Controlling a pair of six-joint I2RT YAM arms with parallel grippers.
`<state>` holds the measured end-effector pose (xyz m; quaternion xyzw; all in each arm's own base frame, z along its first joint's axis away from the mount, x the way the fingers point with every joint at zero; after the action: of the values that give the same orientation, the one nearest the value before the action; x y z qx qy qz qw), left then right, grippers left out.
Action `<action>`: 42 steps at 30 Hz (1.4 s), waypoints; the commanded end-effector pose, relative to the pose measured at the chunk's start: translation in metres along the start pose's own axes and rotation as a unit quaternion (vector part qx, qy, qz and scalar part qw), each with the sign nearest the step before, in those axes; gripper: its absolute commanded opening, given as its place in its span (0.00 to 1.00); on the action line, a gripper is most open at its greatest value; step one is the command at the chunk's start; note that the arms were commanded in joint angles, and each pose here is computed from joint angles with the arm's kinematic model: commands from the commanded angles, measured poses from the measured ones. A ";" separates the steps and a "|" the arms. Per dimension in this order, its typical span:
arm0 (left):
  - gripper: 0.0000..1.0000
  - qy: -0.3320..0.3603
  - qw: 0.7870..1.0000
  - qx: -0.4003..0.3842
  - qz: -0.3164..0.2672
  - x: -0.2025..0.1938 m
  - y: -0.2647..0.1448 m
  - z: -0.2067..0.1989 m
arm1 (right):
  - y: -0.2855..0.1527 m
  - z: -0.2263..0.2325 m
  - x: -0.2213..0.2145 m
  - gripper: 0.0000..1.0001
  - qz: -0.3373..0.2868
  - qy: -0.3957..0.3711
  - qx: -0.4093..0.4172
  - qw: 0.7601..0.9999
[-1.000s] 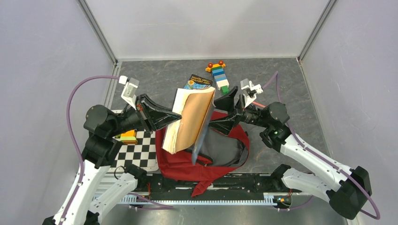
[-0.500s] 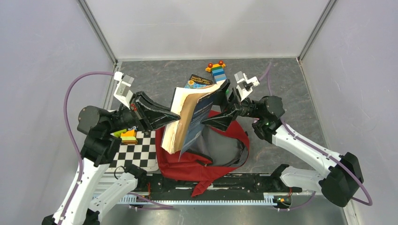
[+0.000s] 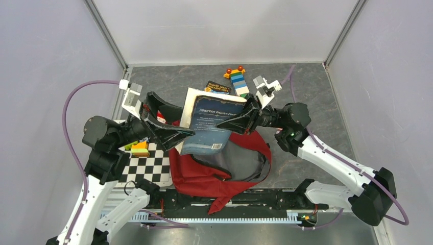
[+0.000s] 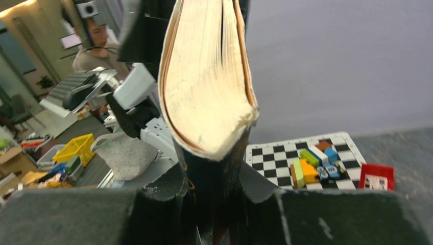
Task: Pack the student bag
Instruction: Pick up the book from the center of the board.
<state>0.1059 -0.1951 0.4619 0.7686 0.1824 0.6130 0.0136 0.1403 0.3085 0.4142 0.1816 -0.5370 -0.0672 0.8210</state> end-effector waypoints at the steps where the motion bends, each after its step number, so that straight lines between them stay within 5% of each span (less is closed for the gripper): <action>1: 0.99 0.013 0.998 0.056 0.019 -0.012 -0.003 0.020 | -0.009 -0.029 0.010 0.00 -0.042 0.010 -0.113 0.993; 13: 0.96 -0.028 0.984 0.132 0.112 -0.077 -0.008 0.071 | -0.009 -0.023 0.014 0.00 -0.027 0.008 -0.119 0.993; 24: 0.12 -0.042 0.987 0.106 0.110 -0.081 -0.010 0.060 | -0.019 -0.026 0.000 0.00 0.019 -0.027 -0.133 0.991; 26: 0.02 -0.052 0.990 0.085 0.101 -0.078 -0.009 0.051 | -0.025 -0.033 -0.007 0.10 0.016 -0.027 -0.147 0.989; 35: 0.02 -0.027 0.999 0.036 0.018 -0.036 -0.005 0.022 | -0.029 -0.016 -0.020 0.67 -0.016 0.007 -0.077 0.997; 42: 0.02 -0.028 0.999 0.018 -0.014 -0.029 -0.002 0.019 | -0.028 -0.003 -0.022 0.76 -0.029 0.027 -0.033 0.999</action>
<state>0.1282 -0.1995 0.3901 0.8115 0.1760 0.5540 -0.0599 0.1516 0.2962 0.3575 0.1128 -0.4869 -0.1078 0.8594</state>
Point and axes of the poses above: each gripper's point midway between its finger pads, its own y axis out along the fingers, its own z axis along the line the jaws close on, x = y × z, the point moved 2 cm from there along -y, back along the fingers, and after that the axes turned 9 degrees about y, right-handed, at the moved point
